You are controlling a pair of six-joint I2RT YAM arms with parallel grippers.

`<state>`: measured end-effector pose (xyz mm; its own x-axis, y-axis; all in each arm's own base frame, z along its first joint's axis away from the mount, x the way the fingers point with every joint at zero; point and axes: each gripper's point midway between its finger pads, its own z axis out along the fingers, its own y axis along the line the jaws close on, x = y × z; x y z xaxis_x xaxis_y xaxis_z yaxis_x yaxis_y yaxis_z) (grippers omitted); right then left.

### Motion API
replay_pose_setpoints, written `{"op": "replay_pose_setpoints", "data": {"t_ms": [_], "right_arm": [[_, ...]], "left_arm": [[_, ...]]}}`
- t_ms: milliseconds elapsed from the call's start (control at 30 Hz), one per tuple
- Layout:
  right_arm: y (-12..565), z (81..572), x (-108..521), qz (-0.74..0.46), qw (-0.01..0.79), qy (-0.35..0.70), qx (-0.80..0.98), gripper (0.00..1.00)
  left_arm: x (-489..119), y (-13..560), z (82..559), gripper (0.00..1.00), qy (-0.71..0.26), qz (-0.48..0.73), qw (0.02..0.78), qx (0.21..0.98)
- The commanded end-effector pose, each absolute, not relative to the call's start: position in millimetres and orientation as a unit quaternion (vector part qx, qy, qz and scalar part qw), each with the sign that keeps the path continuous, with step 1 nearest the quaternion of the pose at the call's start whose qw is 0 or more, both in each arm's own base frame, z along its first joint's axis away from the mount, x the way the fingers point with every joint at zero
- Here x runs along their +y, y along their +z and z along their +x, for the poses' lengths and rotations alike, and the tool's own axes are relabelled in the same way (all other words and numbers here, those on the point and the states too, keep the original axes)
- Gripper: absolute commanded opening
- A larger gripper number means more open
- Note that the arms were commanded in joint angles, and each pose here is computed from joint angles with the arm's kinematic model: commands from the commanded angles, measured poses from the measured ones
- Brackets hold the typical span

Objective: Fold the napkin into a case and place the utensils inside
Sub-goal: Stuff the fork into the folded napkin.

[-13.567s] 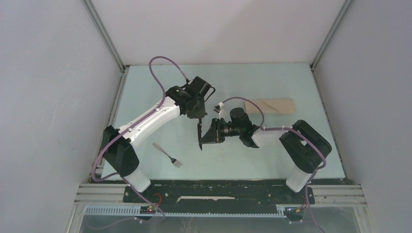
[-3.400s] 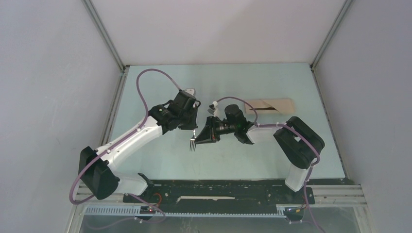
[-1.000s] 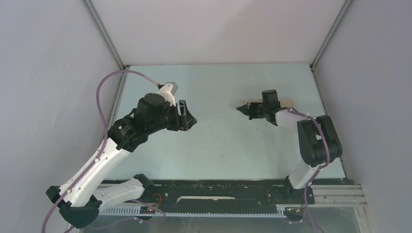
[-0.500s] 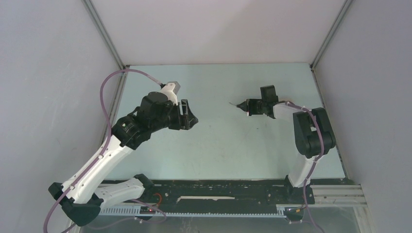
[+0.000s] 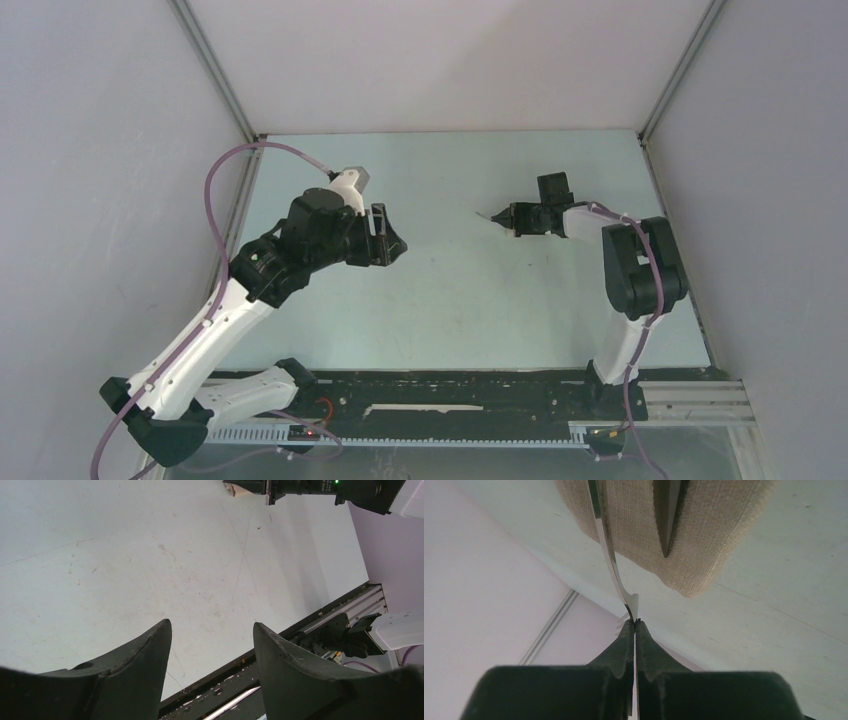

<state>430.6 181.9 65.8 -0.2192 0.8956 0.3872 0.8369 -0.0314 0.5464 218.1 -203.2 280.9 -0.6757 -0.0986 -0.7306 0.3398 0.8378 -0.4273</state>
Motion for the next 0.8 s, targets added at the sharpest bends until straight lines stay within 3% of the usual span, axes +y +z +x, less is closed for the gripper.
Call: {"op": "replay_pose_setpoints", "data": {"t_ms": [0, 767], "right_arm": [[69.8, 441.5, 175.8, 0.625, 0.056, 0.351, 0.695, 0.0], [58.5, 452.5, 157.7, 0.626, 0.057, 0.33, 0.704, 0.0]], "left_arm": [[-204.0, 292.5, 220.6, 0.68, -0.288, 0.076, 0.414, 0.86], [-200.1, 292.9, 223.5, 0.68, -0.291, 0.074, 0.414, 0.859]]}}
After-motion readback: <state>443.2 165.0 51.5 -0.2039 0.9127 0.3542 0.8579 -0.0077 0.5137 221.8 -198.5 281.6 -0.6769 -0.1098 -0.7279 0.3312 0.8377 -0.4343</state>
